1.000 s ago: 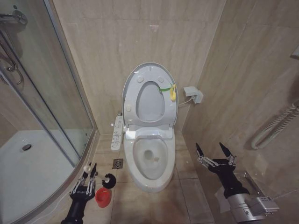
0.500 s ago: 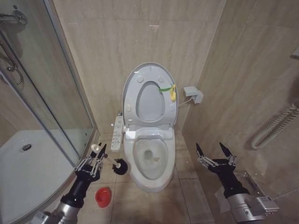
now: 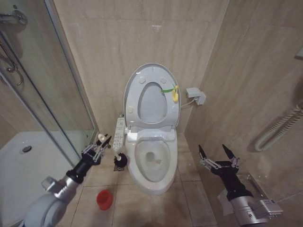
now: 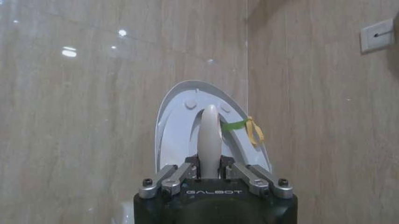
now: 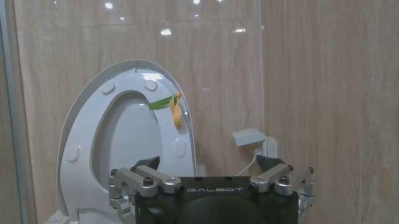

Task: Open the toilet lid, clean the toilet bowl with a toilet brush, close the toilet lid, and flush.

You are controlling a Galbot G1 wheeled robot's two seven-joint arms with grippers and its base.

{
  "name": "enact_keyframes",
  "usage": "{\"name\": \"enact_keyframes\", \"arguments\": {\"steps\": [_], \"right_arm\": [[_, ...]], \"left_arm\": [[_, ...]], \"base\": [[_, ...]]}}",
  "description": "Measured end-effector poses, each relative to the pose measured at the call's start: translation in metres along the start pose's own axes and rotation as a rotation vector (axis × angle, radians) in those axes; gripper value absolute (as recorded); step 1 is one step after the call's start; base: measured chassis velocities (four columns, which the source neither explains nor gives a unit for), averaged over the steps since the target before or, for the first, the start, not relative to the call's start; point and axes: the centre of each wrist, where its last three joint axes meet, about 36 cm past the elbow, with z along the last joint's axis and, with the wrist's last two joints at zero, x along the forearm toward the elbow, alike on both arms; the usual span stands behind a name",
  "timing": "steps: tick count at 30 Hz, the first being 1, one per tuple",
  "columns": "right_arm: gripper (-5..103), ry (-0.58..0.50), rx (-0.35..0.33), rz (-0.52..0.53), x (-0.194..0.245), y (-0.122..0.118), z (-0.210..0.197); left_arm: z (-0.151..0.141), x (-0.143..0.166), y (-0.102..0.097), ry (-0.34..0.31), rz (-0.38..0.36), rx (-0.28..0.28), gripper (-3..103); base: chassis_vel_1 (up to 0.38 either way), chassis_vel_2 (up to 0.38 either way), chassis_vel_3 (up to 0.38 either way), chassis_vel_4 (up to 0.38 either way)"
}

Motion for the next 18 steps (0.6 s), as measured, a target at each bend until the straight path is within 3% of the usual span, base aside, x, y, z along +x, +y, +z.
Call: {"name": "enact_keyframes", "arguments": {"steps": [5, 18], "right_arm": [[100, 0.000, 0.000, 0.000, 0.000, 0.000, 0.000], [100, 0.000, 0.000, 0.001, 0.000, 0.000, 0.000]], "left_arm": [[0.009, -0.023, 0.019, -0.010, 0.035, 0.032, 20], [0.041, -0.091, 0.030, -0.042, 0.138, 0.127, 20]], "base": [[0.000, 0.000, 0.000, 0.000], [0.000, 0.000, 0.000, 0.000]]}}
